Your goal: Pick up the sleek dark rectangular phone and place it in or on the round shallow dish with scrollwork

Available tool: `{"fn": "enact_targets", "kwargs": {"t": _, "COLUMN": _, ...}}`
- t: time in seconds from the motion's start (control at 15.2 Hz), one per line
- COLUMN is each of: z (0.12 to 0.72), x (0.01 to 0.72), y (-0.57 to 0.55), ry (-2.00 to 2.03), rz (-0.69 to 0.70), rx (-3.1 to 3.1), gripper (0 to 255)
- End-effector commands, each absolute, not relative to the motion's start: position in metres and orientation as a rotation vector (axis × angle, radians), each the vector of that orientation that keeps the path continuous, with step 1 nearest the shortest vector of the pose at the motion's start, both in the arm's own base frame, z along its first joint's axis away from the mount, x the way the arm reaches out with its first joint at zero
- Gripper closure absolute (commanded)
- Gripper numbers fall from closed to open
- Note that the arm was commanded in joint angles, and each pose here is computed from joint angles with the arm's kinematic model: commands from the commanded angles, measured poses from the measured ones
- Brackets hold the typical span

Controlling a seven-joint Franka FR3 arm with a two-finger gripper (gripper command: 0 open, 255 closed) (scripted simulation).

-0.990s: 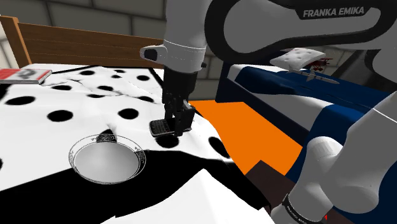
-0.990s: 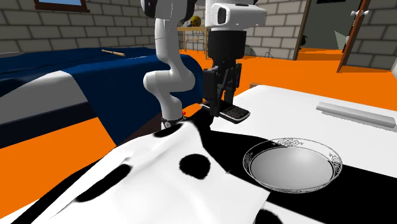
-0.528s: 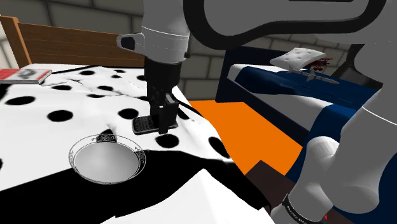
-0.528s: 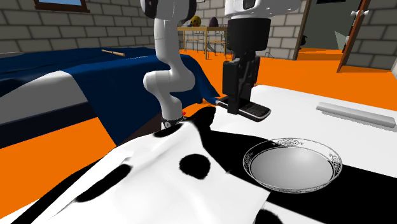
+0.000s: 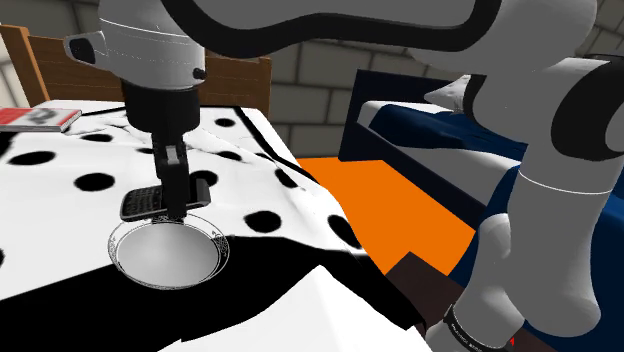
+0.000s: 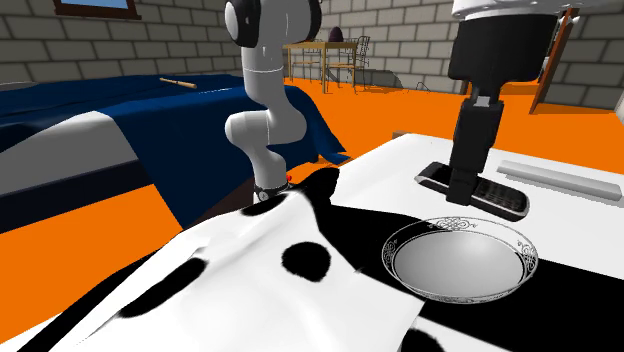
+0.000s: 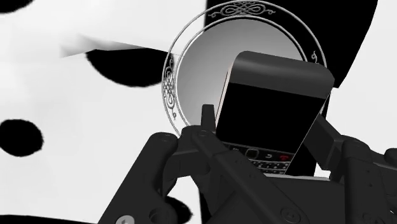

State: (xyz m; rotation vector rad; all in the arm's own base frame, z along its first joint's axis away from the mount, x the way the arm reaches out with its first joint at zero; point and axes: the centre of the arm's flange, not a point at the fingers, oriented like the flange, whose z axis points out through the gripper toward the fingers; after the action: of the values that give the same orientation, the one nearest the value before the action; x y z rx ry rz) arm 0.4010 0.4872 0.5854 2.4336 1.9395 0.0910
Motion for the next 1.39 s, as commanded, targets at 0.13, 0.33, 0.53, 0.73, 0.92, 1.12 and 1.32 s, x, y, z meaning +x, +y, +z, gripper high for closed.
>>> {"fn": "enact_targets", "kwargs": {"t": 0.13, "z": 0.569, "x": 0.407, "y": 0.502, "ry": 1.936, "rz": 0.089, "rx": 2.437, "gripper": 255}}
{"fn": "enact_targets", "kwargs": {"t": 0.33, "z": 0.554, "x": 0.407, "y": 0.502, "ry": 1.936, "rz": 0.089, "rx": 2.437, "gripper": 255}}
{"fn": "enact_targets", "kwargs": {"t": 0.53, "z": 0.538, "x": 0.407, "y": 0.502, "ry": 1.936, "rz": 0.089, "rx": 2.437, "gripper": 255}}
{"fn": "enact_targets", "kwargs": {"t": 0.73, "z": 0.522, "x": 0.407, "y": 0.502, "ry": 1.936, "rz": 0.089, "rx": 2.437, "gripper": 255}}
{"fn": "enact_targets", "kwargs": {"t": 0.92, "z": 0.509, "x": 0.407, "y": 0.502, "ry": 1.936, "rz": 0.089, "rx": 2.437, "gripper": 255}}
{"fn": "enact_targets", "kwargs": {"t": 1.12, "z": 0.509, "x": 0.407, "y": 0.502, "ry": 1.936, "rz": 0.089, "rx": 2.437, "gripper": 255}}
{"fn": "enact_targets", "kwargs": {"t": 1.32, "z": 0.509, "x": 0.407, "y": 0.502, "ry": 1.936, "rz": 0.089, "rx": 2.437, "gripper": 255}}
